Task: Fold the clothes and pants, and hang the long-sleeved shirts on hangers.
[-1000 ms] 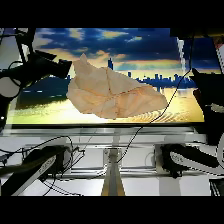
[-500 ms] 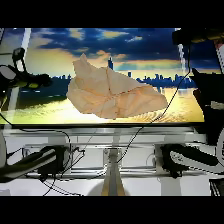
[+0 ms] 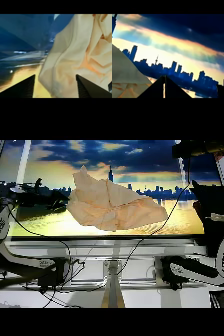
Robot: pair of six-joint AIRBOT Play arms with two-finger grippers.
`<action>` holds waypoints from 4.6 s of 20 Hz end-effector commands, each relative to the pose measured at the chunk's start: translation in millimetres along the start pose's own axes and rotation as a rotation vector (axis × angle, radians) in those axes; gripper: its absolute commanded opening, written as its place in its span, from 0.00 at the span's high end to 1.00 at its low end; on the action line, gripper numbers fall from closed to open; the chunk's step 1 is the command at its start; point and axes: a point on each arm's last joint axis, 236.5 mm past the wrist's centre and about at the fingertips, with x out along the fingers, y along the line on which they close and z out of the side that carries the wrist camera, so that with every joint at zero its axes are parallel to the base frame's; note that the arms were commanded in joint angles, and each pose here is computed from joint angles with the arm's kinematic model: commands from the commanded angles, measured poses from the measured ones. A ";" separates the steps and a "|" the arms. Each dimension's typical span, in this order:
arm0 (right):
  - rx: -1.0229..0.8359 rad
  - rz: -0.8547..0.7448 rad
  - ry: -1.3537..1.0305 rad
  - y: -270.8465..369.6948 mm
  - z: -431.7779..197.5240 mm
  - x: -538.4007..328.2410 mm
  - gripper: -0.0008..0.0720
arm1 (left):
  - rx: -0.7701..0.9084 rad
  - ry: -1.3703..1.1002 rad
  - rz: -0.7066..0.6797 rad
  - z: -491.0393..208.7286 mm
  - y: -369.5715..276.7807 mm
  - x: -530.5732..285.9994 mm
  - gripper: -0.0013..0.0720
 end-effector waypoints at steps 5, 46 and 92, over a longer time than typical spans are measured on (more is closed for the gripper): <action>0.000 -0.004 -0.014 -1.2 3.2 0.3 0.97 | 0.104 -0.037 -0.113 11.5 -34.6 30.2 0.74; 0.405 0.344 0.278 67.2 -241.7 197.6 0.41 | 0.614 -0.319 0.142 12.7 -146.8 -162.2 0.96; -0.060 -0.312 -1.112 -17.5 23.4 -381.9 0.97 | 0.647 -1.538 -0.299 -71.2 -348.3 -503.7 0.96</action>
